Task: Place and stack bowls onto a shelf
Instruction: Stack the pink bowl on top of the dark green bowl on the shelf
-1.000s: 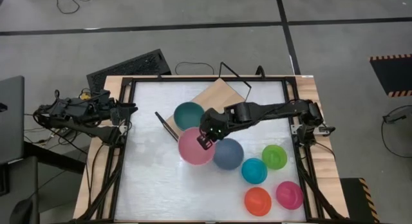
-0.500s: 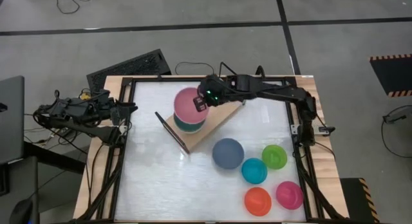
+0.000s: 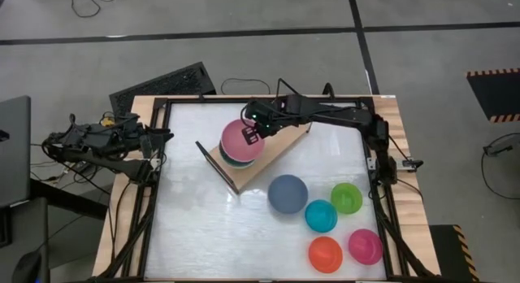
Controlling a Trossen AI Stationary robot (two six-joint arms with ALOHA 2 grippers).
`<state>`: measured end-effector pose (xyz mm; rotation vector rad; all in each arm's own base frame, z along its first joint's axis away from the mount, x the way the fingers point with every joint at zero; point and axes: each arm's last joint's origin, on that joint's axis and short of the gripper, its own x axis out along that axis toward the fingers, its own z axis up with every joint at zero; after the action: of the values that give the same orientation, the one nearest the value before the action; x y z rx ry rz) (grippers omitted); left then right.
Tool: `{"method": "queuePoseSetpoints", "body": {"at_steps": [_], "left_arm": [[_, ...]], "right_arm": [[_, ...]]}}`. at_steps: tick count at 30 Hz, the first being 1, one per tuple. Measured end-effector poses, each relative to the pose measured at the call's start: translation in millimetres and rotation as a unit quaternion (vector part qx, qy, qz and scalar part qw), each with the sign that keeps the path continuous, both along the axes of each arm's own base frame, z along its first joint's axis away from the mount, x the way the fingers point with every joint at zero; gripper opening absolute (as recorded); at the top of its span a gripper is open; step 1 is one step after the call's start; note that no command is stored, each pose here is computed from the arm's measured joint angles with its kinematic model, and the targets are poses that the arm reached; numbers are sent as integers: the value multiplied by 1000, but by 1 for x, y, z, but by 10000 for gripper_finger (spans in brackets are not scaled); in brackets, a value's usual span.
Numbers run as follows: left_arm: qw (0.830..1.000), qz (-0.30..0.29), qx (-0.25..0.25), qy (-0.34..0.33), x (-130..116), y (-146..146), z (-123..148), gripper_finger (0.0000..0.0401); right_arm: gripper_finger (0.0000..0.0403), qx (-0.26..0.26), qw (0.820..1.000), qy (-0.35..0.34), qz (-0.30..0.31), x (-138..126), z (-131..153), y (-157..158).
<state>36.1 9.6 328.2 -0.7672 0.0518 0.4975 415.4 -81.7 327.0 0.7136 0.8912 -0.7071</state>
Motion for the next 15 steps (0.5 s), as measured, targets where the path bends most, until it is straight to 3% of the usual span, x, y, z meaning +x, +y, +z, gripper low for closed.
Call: {"method": "queuePoseSetpoints", "body": {"at_steps": [15], "left_arm": [[1000, 2, 1, 0, 0, 0, 0, 245]], "right_arm": [[36, -8, 1000, -4, 23, 3, -4, -2]]}}
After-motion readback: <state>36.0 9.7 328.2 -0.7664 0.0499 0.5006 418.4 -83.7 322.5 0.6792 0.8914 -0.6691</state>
